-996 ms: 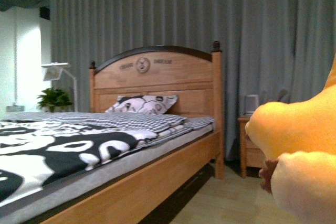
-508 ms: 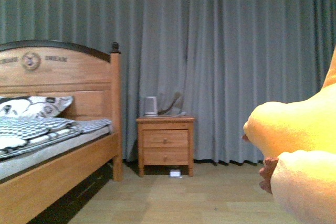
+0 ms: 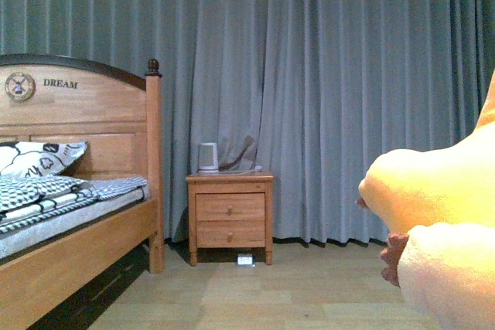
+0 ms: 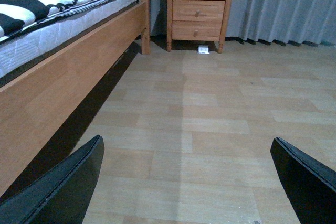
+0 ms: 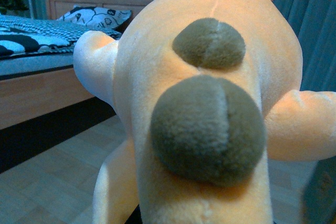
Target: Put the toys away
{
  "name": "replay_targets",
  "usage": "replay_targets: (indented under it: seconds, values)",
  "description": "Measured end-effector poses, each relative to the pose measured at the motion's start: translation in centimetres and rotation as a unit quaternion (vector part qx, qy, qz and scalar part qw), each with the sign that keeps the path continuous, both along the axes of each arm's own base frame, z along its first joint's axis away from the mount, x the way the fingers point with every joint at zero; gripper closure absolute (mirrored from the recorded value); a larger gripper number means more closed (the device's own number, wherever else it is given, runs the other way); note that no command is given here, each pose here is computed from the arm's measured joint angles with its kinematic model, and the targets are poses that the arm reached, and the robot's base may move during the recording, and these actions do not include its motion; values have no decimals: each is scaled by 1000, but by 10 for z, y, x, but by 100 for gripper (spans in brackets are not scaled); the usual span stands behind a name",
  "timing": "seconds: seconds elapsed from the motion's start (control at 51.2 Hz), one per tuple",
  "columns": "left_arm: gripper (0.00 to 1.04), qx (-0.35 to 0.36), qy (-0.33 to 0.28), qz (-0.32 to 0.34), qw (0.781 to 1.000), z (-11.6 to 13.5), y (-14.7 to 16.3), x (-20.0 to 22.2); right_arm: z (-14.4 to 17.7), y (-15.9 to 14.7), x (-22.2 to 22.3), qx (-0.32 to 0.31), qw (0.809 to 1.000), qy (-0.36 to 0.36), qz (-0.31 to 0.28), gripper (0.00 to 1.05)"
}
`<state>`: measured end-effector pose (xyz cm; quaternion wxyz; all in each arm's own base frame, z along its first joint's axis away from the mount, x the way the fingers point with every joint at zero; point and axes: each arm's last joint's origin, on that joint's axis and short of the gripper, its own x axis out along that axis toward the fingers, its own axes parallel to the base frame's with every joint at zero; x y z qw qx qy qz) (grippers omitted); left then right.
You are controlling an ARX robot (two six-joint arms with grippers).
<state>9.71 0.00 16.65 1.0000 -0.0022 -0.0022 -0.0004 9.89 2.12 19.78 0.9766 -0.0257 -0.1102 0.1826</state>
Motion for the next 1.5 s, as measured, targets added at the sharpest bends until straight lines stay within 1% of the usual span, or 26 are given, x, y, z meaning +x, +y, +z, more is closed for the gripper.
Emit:
replay_targets:
  seconds: [1.504]
  values:
    - [6, 0, 0, 0, 1000, 0, 0, 0, 0, 0, 0, 0, 1000, 0, 0, 98]
